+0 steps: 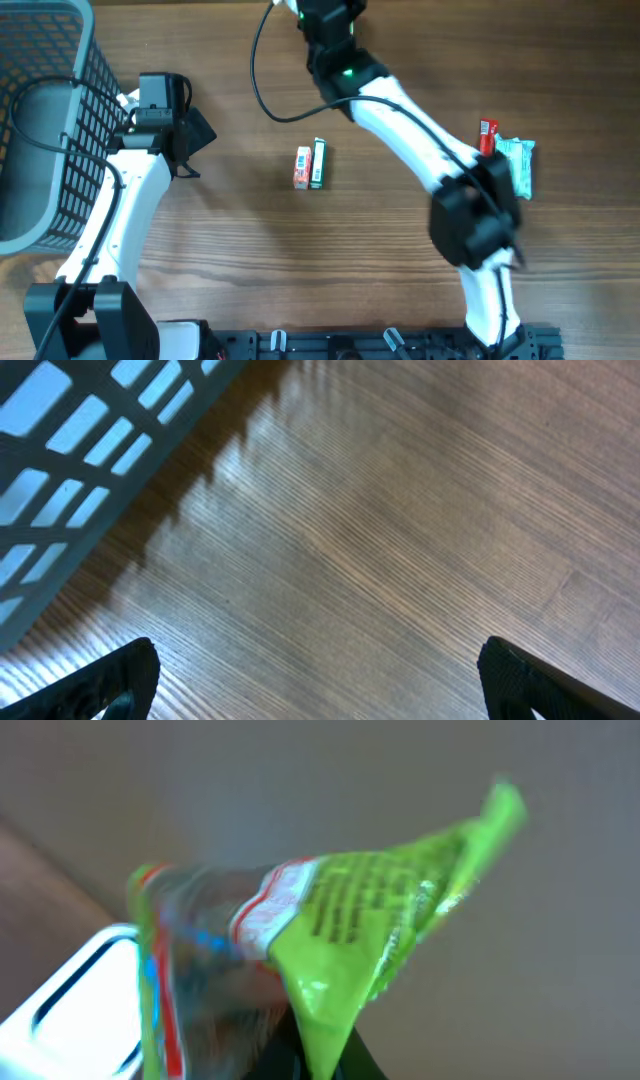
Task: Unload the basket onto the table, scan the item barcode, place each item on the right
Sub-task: 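Hold the snack bag up to the white scanner with the right gripper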
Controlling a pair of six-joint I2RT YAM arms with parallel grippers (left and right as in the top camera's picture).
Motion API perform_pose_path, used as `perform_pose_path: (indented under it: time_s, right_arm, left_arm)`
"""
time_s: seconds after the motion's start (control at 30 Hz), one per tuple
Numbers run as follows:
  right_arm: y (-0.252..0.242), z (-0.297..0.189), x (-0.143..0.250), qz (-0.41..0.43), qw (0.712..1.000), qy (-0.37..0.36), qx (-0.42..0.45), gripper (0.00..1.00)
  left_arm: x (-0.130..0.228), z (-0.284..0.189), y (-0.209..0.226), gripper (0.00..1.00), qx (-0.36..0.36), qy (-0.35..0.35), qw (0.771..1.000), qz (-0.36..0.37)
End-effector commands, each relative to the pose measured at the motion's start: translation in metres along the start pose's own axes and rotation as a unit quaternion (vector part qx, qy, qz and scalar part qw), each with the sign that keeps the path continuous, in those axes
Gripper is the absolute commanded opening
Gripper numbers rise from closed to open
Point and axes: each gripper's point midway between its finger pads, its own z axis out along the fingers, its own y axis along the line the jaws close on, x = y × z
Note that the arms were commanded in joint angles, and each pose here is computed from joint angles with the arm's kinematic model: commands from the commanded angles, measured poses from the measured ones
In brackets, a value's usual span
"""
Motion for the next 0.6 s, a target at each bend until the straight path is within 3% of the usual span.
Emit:
perform_pose_path:
  time_s: [0.0,0.13,0.27,0.57]
  right_arm:
    - [-0.002,0.024,0.006,-0.06,0.995,0.002,0.077,0.04]
    - [0.005,0.036,0.006,-0.092,0.984,-0.031,0.148,0.04]
    - [0.017,0.046,0.014,-0.098,0.98,-0.052,0.166,0.04]
    - [0.065,0.064,0.046,0.067,0.993,-0.035,0.095,0.04]
  left_arm:
    - [-0.001,0.002,0.003,1.0,-0.007,-0.002,1.0,0.003]
    - [-0.001,0.002,0.003,1.0,-0.007,-0.002,1.0,0.003]
    - [-0.001,0.002,0.003,1.0,-0.007,-0.002,1.0,0.003]
    - [-0.001,0.002,0.003,1.0,-0.007,-0.002,1.0,0.003]
